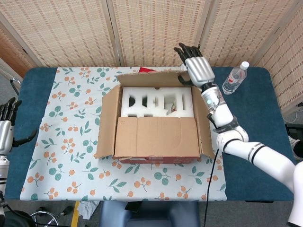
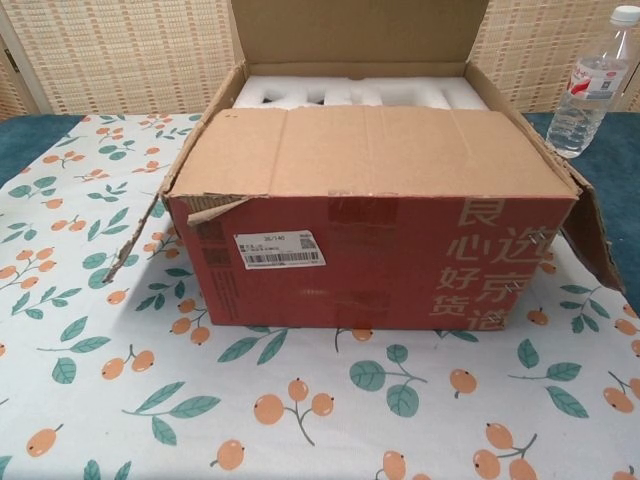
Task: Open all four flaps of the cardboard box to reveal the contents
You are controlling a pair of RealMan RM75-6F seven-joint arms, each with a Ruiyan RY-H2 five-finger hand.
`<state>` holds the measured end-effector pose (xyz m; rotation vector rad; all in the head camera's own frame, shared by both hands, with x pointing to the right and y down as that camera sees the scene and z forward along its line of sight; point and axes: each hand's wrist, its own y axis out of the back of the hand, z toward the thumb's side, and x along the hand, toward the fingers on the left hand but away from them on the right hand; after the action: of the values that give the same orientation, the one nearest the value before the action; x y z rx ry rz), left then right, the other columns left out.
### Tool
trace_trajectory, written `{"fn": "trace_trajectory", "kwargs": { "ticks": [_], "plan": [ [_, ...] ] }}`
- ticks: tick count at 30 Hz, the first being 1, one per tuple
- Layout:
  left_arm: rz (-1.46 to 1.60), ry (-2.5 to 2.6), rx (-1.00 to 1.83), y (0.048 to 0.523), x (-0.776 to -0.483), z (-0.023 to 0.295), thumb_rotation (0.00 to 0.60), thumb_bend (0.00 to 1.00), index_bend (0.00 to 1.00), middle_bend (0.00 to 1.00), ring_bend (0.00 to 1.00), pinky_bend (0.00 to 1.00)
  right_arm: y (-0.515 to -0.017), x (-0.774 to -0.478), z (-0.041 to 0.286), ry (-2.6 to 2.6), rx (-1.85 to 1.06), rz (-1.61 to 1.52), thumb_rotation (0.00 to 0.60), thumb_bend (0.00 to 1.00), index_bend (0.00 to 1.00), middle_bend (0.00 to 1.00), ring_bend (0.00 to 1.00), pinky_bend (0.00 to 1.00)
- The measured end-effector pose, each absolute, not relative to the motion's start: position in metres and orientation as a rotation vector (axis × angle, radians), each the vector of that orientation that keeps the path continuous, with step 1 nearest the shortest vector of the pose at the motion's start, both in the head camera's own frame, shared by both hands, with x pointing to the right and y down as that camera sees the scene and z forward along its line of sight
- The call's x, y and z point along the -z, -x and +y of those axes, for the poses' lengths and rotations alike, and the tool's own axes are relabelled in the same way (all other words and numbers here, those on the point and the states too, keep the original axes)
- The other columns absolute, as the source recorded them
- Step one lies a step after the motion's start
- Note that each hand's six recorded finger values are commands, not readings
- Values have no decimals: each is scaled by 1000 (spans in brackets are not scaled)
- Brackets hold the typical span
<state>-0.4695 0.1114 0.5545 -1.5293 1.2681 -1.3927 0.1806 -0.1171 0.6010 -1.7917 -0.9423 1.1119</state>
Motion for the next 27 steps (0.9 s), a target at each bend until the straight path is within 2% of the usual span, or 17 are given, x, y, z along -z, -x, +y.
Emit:
{"fn": "trace_trajectory", "kwargs": {
  "ticks": [5,12,22,27],
  "plan": [
    [1273,1518,1416,480,-556,102,498,350,0,0,0,15,-181,-608,-148,1759,-1152,-987,600,422,0,0,0,0],
    [1281,1509,1448,492,-560,95,497,350,0,0,0,15,-181,-622,-171,1774,-1197,-1050,600,422,0,0,0,0],
    [1270,1487,1460,489,-560,96,496,350,0,0,0,15,-170,-634,-163,1910,-1156,-1052,600,422,0,0,0,0],
    [1265,1466,1460,486,-557,98,498,350,0,0,0,15,-167,-633,-143,2064,-1120,-1020,600,422,0,0,0,0]
  ]
}}
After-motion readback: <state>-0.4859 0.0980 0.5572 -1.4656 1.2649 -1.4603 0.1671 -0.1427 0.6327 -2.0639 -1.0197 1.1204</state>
